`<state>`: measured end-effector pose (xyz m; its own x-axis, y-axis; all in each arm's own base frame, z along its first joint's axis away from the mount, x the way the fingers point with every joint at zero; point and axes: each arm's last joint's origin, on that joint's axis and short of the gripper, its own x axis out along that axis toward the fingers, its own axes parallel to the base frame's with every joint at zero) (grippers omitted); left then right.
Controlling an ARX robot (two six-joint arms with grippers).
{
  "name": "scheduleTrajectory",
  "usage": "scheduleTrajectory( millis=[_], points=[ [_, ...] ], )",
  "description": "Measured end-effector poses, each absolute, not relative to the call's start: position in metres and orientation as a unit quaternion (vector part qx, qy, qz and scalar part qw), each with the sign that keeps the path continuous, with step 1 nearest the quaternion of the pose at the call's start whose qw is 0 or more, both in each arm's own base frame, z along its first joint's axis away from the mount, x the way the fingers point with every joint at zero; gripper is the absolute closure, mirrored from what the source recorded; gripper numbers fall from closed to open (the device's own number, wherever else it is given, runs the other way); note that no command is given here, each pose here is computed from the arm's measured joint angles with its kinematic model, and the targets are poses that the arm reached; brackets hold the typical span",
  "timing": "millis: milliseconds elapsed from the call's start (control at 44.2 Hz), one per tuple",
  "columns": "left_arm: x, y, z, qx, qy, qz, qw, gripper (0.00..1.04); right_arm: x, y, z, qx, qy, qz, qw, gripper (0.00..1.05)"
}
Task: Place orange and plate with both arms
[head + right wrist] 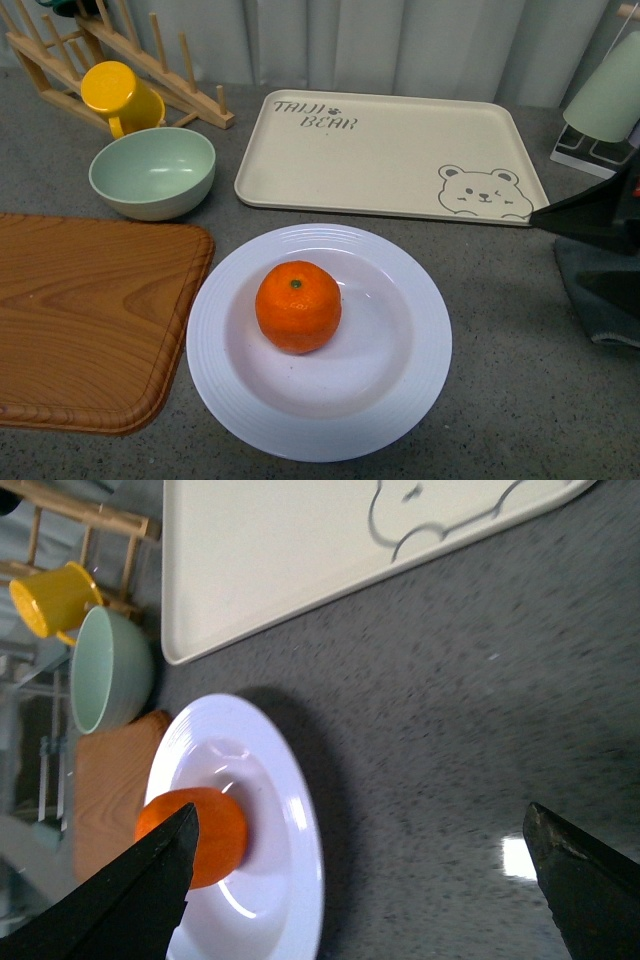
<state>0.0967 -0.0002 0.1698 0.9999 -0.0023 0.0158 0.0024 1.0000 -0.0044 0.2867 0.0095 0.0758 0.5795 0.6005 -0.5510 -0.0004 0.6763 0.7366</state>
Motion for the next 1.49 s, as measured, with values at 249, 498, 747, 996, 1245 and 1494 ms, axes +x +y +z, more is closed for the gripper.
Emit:
scheduleTrajectory(
  millis=[249,498,747,996,1245,1494],
  points=[
    [0.097,0.000,0.170,-0.002,-0.008,-0.001,1.000,0.07,0.294,0.060,0.046,0.390,0.475,0.243,0.751,0.09],
    [0.097,0.000,0.170,-0.002,-0.008,-0.001,1.000,0.07,0.290,0.089,0.036,0.396,0.513,0.266,0.713,0.09],
    [0.097,0.000,0.170,-0.002,-0.008,-0.001,1.000,0.07,0.287,0.095,0.025,0.402,0.528,0.262,0.701,0.09],
    [0.097,0.000,0.170,-0.002,-0.008,-0.001,1.000,0.07,0.288,0.096,0.020,0.406,0.533,0.249,0.700,0.22],
    [0.097,0.000,0.170,-0.002,-0.008,-0.001,1.000,0.07,0.287,0.094,0.016,0.402,0.540,0.239,0.699,0.66],
    [0.097,0.000,0.170,-0.002,-0.008,-0.001,1.000,0.07,0.285,0.093,0.013,0.392,0.548,0.251,0.695,0.99]
  ],
)
